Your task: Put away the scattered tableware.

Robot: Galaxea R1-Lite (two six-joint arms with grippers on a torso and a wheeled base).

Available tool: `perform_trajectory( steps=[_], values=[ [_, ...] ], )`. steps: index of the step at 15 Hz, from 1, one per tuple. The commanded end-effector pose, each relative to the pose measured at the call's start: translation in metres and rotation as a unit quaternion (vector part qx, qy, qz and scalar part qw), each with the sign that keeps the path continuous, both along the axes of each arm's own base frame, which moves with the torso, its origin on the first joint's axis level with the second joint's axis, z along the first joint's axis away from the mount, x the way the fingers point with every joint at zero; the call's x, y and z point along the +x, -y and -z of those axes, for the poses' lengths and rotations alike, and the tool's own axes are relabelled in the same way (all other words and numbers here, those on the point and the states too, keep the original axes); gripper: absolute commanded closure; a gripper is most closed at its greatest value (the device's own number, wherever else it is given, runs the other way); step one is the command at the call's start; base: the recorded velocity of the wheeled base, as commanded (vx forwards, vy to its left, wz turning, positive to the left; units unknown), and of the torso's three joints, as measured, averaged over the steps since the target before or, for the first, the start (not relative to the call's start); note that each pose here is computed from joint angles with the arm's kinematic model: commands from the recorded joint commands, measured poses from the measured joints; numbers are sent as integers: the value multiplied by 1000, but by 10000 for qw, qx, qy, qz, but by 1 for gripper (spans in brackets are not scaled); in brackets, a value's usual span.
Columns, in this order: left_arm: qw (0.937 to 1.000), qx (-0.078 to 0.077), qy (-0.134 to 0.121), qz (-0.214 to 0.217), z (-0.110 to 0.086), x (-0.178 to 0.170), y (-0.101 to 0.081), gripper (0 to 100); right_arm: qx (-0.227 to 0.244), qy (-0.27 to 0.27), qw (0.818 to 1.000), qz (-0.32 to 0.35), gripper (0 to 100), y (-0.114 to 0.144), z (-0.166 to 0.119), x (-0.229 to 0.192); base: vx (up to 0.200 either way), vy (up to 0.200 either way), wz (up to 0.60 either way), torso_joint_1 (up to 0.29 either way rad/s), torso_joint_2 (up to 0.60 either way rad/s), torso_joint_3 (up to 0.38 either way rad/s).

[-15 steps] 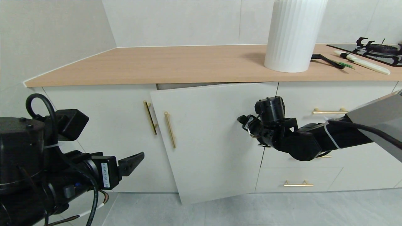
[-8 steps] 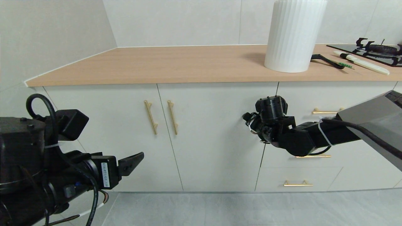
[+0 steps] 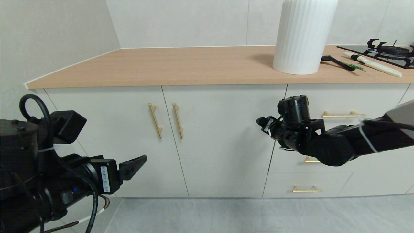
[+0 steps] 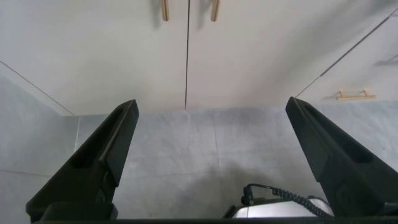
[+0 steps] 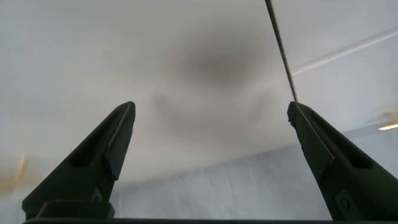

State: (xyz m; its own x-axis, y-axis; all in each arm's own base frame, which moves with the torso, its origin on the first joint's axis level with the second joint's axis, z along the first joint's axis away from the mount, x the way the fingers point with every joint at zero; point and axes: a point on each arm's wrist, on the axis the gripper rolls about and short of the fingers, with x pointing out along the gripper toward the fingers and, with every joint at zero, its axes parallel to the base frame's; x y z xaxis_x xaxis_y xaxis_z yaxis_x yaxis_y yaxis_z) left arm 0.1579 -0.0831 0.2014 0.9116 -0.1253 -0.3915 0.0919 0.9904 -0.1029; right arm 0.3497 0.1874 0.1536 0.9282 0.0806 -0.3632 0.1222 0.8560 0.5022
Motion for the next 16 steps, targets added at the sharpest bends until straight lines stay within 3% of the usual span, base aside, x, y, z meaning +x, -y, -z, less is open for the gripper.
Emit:
perform_trajectory(
  steps=[1,4,7,8,11,14,16],
  values=[
    [9996,-65,259,-42,-10,-9,-8,0,-148,402,9988,-249,0,38,-50,-69,0,0,0,0,0,0],
    [9978,-32,637,-189,-12,-38,-31,0,-570,818,9947,-240,0,85,-70,-148,0,0,0,0,0,0],
    [9893,-269,1391,-334,-16,-90,-60,0,-984,1771,9791,-196,0,143,-84,-243,0,0,0,0,0,0],
    [9873,-274,1506,-420,-16,-102,-67,0,-1201,1870,9749,-144,0,154,-82,-260,0,0,0,0,0,0],
    [9838,-71,1666,-659,-4,-152,-89,0,-1806,1994,9627,289,0,187,-75,-322,0,0,0,0,0,0],
    [9762,-13,1829,-1163,12,-184,-98,0,-2431,2206,9405,874,0,199,-66,-363,0,0,0,0,0,0],
    [9718,177,1919,-1361,22,-200,-100,0,-2727,2213,9276,1275,0,200,-59,-382,0,0,0,0,0,0]
  ],
)
